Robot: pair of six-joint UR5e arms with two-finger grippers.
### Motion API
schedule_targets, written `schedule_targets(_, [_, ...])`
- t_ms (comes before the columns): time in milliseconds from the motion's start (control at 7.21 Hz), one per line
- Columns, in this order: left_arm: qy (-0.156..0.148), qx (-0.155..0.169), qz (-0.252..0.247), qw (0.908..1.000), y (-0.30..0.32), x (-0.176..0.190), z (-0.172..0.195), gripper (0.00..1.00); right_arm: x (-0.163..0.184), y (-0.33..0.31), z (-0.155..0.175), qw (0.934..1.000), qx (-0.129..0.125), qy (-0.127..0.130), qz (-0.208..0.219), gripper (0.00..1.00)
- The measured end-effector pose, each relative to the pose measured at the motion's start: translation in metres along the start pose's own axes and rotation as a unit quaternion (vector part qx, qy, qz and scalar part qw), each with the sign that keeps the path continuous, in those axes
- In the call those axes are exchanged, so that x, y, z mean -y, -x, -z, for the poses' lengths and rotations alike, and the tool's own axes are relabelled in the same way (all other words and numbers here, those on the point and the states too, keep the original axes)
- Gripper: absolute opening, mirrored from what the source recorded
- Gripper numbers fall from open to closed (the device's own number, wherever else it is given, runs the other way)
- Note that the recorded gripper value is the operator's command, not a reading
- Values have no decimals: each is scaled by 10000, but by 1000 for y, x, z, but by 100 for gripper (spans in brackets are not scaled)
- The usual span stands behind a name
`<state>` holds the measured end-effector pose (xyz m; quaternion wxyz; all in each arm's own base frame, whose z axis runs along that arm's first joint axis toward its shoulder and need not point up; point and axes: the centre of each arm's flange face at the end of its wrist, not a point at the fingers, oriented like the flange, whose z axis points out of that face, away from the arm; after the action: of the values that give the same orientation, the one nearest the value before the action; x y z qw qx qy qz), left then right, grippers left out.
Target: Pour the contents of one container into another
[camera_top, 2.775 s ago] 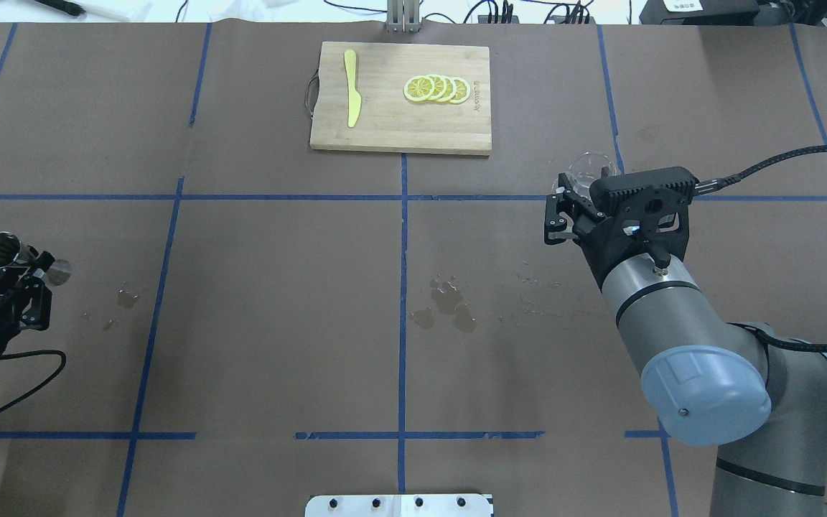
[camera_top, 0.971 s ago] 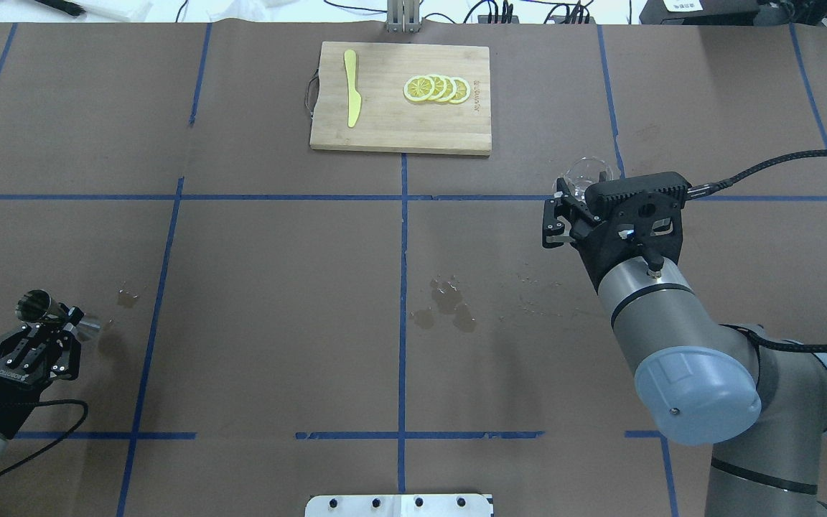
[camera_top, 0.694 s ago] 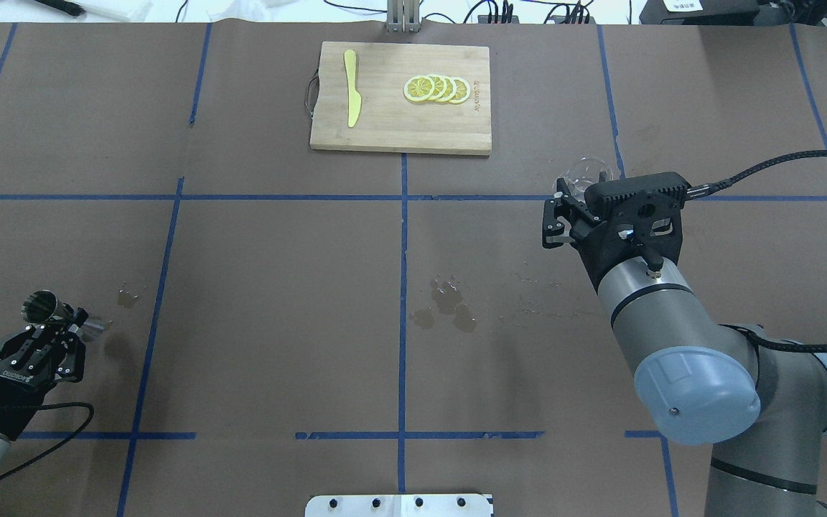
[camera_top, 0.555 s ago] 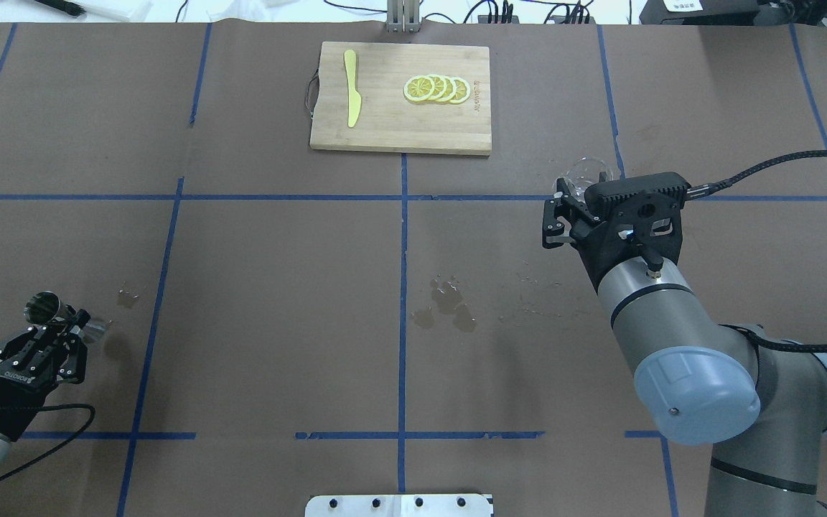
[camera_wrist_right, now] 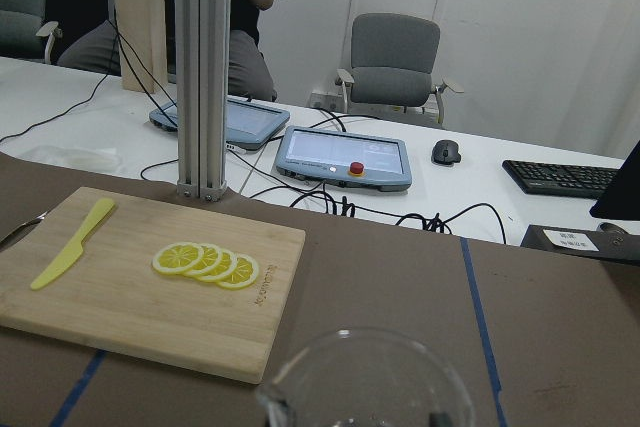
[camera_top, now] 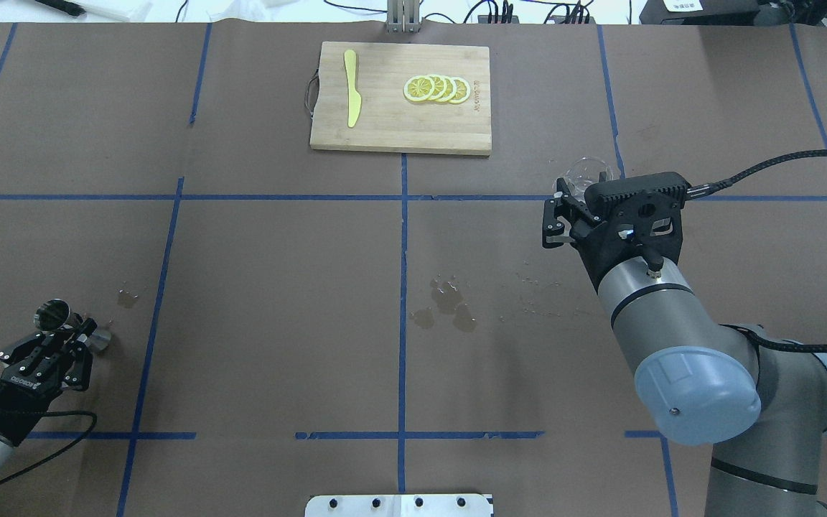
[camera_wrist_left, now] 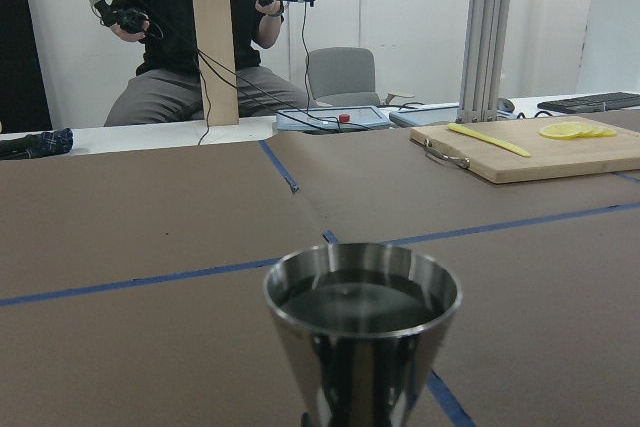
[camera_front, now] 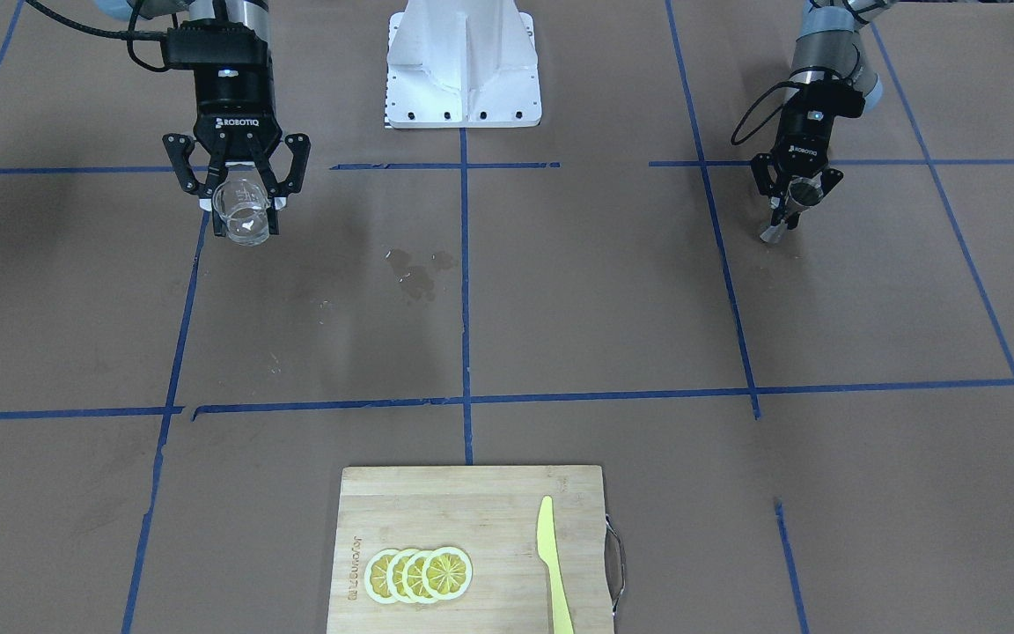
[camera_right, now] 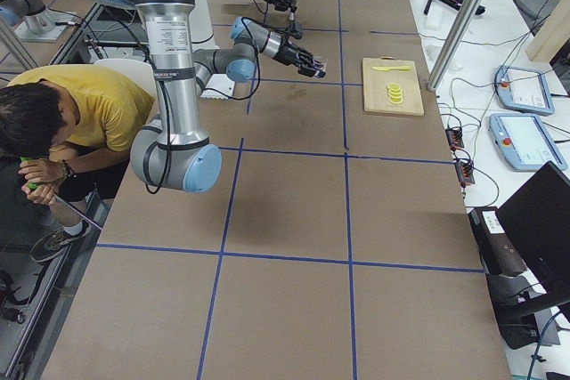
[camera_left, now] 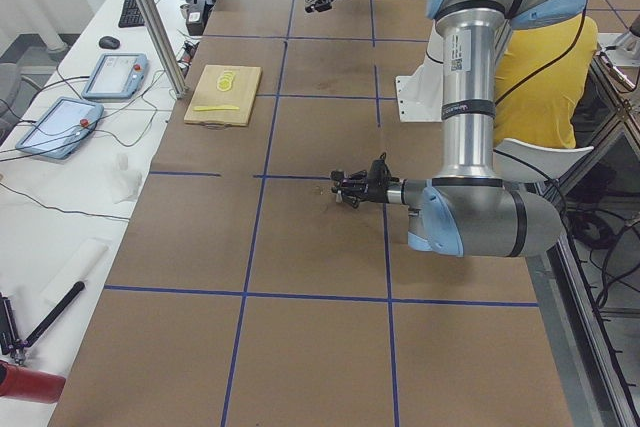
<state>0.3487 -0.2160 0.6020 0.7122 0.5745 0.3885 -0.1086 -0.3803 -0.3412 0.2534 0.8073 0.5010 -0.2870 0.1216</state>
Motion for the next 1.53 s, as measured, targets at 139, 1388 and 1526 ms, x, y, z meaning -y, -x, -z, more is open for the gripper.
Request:
schedule_targets(139, [16, -15, 4, 10000, -1, -1, 0, 0, 0, 0, 0, 10000, 1, -2, -3, 0])
schedule_targets(1388, [66, -85, 62, 9999, -5, -2, 0, 2, 1, 1, 1, 10000, 12, -5, -12, 0])
schedule_targets(1526, [72, -91, 65, 9999, -5, -2, 0, 4, 1, 1, 1, 10000, 12, -5, -11, 0])
